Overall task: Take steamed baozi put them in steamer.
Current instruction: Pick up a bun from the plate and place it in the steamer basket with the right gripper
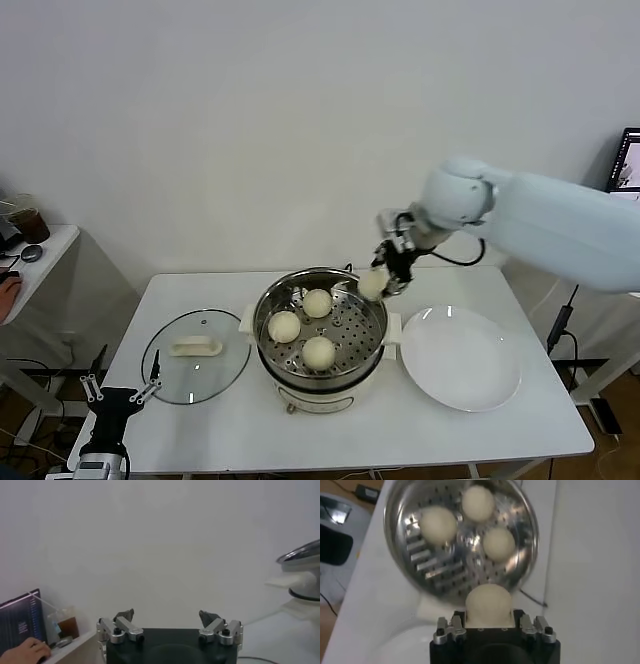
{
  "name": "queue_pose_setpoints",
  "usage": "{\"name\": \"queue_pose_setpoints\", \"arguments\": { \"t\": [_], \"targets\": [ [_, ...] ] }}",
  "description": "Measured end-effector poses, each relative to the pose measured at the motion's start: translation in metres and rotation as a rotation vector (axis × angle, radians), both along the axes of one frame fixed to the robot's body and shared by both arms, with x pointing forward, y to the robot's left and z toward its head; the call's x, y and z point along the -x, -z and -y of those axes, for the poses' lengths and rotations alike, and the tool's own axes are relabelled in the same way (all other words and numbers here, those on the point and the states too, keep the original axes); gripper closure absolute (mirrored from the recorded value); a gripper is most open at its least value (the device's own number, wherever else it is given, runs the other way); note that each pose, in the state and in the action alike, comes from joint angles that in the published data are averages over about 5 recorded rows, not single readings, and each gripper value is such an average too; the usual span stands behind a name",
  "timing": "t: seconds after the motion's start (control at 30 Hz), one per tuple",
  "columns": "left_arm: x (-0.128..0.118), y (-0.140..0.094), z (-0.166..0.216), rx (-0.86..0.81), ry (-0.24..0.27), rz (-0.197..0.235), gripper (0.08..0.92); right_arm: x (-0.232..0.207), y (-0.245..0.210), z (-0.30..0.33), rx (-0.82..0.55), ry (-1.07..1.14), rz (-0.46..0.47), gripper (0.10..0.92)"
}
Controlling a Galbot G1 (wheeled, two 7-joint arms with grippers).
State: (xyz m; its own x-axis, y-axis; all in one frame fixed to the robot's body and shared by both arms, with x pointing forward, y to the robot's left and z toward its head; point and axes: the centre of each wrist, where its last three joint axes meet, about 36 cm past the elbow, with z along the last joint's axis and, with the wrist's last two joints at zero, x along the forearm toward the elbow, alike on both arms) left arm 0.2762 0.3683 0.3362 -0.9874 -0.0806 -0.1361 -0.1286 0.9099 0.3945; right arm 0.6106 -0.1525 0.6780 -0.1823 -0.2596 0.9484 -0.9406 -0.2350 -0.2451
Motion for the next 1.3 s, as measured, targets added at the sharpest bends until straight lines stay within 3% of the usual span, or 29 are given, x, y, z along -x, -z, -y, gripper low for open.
{"name": "queue_pose_setpoints", "arguments": {
  "t": [0.3,0.8,0.9,1.17,1.3],
  "targets": [
    [0.001,-0.001,-0.001,0.002,-0.015,0.009,0.177,-0.001,0.042,-0.043,0.044,0.005,-0.045,0.478],
    [0.002,0.000,-0.004,0.000,-0.021,0.005,0.177,-0.014,0.096,-0.045,0.083,0.056,-0.044,0.475],
    [0.002,0.000,-0.004,0.001,-0.021,0.005,0.177,-0.014,0.098,-0.045,0.076,0.064,-0.041,0.437],
    [0.001,0.000,-0.004,0.001,-0.018,0.005,0.177,-0.013,0.087,-0.036,0.026,0.094,-0.016,0.229],
    [0.000,0.000,-0.005,0.001,-0.011,0.004,0.177,-0.009,0.079,-0.025,-0.032,0.109,0.001,0.202]
  ]
}}
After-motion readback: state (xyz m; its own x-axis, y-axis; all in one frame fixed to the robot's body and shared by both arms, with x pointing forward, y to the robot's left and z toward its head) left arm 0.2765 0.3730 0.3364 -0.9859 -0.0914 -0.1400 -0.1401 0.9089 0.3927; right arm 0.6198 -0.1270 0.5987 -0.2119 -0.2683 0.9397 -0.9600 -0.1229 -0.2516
